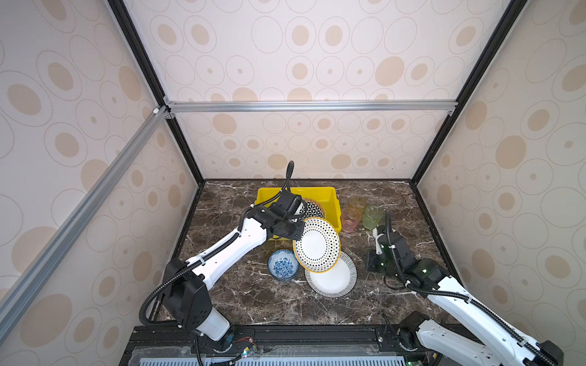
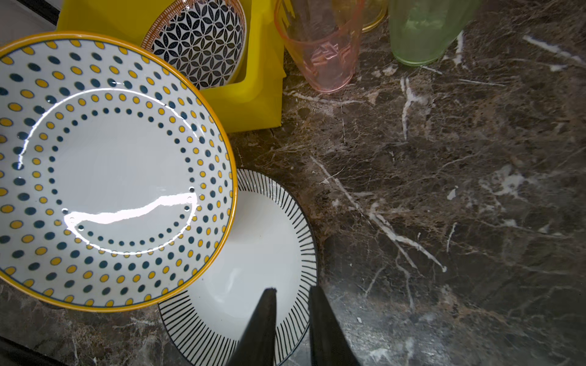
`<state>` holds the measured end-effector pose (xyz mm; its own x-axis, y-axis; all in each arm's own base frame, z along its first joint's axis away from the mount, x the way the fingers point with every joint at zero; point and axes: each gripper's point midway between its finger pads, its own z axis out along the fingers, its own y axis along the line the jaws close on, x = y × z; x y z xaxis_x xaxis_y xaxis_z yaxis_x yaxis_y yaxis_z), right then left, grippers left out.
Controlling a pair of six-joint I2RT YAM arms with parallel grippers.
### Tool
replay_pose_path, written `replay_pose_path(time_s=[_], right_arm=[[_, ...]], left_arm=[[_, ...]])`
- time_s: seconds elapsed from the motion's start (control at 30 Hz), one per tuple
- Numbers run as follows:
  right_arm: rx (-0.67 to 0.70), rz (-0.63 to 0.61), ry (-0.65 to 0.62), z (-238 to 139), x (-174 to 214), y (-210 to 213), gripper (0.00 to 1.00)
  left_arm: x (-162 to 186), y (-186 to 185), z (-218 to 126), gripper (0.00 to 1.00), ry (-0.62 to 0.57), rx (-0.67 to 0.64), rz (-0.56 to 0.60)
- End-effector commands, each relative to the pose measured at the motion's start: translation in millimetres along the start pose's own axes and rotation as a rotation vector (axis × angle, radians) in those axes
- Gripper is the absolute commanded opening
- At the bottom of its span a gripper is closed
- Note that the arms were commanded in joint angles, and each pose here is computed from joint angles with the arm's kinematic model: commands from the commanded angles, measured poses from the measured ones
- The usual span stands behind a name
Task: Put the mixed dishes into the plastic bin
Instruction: 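Carry the dotted plate with the left gripper over the yellow bin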
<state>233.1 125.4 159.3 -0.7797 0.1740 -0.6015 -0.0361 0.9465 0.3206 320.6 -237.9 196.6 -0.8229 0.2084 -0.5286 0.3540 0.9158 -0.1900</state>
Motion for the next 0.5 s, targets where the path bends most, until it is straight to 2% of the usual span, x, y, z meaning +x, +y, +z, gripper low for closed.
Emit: replay_pose_path(time_s=[0.0, 0.47], right_arm=[[0.02, -0.018, -0.032, -11, -10, -1, 0.22], [0.041, -0.028, -0.08, -18, -27, 2, 0.22]], left_arm=[[-55, -15, -44, 0.0, -0.211, 0.105, -0.042], [-95, 14, -70, 0.0, -0.355, 0.138, -0.136]])
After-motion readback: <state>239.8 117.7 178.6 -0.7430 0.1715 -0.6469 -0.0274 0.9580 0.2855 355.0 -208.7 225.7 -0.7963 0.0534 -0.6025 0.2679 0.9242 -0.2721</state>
